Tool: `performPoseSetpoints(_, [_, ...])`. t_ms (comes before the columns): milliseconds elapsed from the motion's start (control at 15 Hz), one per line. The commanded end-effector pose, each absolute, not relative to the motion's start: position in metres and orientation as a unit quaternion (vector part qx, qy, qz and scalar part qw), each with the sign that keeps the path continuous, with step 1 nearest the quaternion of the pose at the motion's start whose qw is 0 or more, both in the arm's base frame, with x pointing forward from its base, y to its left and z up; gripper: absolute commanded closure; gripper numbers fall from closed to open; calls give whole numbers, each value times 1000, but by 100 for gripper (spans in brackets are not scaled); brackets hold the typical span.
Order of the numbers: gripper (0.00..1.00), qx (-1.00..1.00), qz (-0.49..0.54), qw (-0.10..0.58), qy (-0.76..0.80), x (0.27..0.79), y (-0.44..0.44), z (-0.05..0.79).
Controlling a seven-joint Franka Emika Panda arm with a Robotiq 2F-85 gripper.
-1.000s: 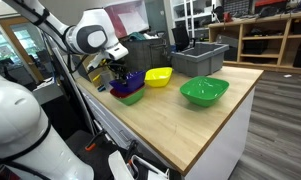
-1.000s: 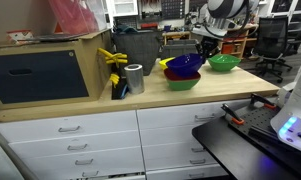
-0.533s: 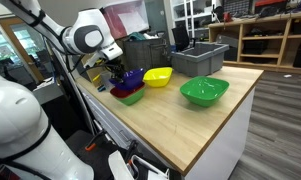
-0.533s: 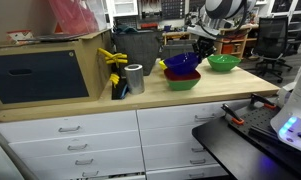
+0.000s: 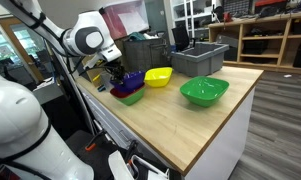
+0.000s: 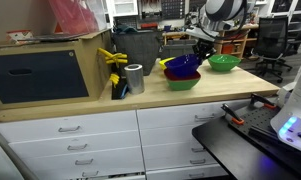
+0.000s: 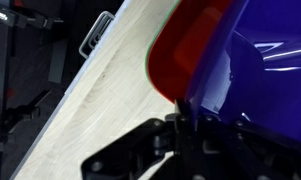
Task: Put the blue bowl inside the orange bowl
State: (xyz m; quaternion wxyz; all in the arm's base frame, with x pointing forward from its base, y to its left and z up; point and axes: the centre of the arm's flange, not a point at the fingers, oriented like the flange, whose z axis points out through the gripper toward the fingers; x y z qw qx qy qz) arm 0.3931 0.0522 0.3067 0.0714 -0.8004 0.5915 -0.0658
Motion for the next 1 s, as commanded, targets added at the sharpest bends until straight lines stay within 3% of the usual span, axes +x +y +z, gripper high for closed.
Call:
performPoseSetpoints(0, [99, -797, -62, 66, 597, 379, 63, 294])
performPoseSetpoints(133, [99, -800, -56, 62, 594, 378, 68, 288])
performPoseSetpoints(200, [70, -804, -52, 60, 590, 377, 70, 285])
performPoseSetpoints(333, [63, -808, -50, 58, 584, 376, 74, 283])
performPoseSetpoints(800, [11, -813, -66, 73, 575, 387, 63, 316])
performPoseSetpoints(933, [0, -814, -69, 80, 572, 390, 55, 330])
